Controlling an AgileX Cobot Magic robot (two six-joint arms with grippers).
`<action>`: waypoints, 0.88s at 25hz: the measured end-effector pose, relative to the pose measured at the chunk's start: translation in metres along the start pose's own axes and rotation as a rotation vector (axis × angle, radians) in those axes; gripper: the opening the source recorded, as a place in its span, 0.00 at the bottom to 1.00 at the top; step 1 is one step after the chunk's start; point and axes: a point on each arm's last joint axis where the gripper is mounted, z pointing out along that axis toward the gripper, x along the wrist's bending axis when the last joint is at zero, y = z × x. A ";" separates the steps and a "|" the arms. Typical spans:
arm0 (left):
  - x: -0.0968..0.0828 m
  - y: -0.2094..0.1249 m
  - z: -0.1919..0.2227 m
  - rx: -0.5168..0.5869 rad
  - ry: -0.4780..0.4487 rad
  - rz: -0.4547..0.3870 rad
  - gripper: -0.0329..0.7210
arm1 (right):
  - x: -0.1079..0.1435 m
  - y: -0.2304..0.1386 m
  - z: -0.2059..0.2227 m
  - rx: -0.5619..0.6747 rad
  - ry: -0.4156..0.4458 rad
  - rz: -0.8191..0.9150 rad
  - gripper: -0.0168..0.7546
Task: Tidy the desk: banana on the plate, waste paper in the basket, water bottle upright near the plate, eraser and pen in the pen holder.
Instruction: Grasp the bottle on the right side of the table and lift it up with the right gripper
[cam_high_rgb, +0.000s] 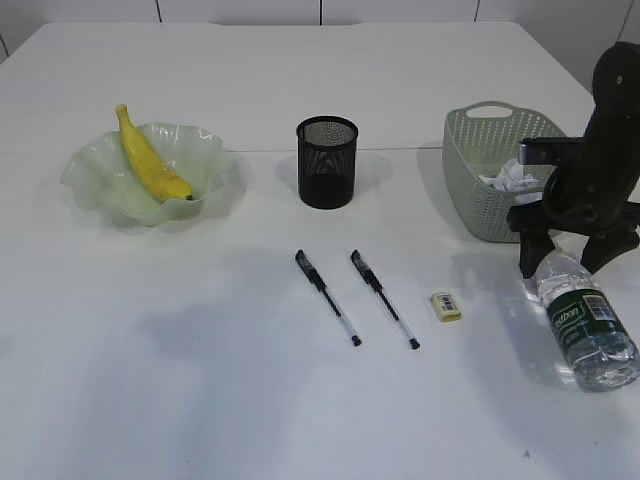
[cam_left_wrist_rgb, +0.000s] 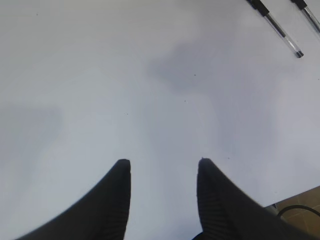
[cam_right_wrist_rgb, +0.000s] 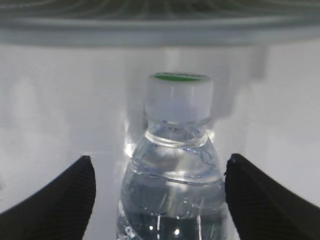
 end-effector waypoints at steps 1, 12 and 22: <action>0.000 0.000 0.000 0.000 0.000 0.000 0.45 | 0.000 0.000 0.002 0.005 0.000 0.000 0.80; 0.000 0.000 0.000 0.000 -0.002 -0.001 0.45 | -0.001 0.000 0.008 0.018 -0.010 -0.006 0.80; 0.000 0.000 0.000 0.000 -0.002 -0.001 0.45 | 0.000 0.000 0.008 0.021 -0.001 -0.005 0.80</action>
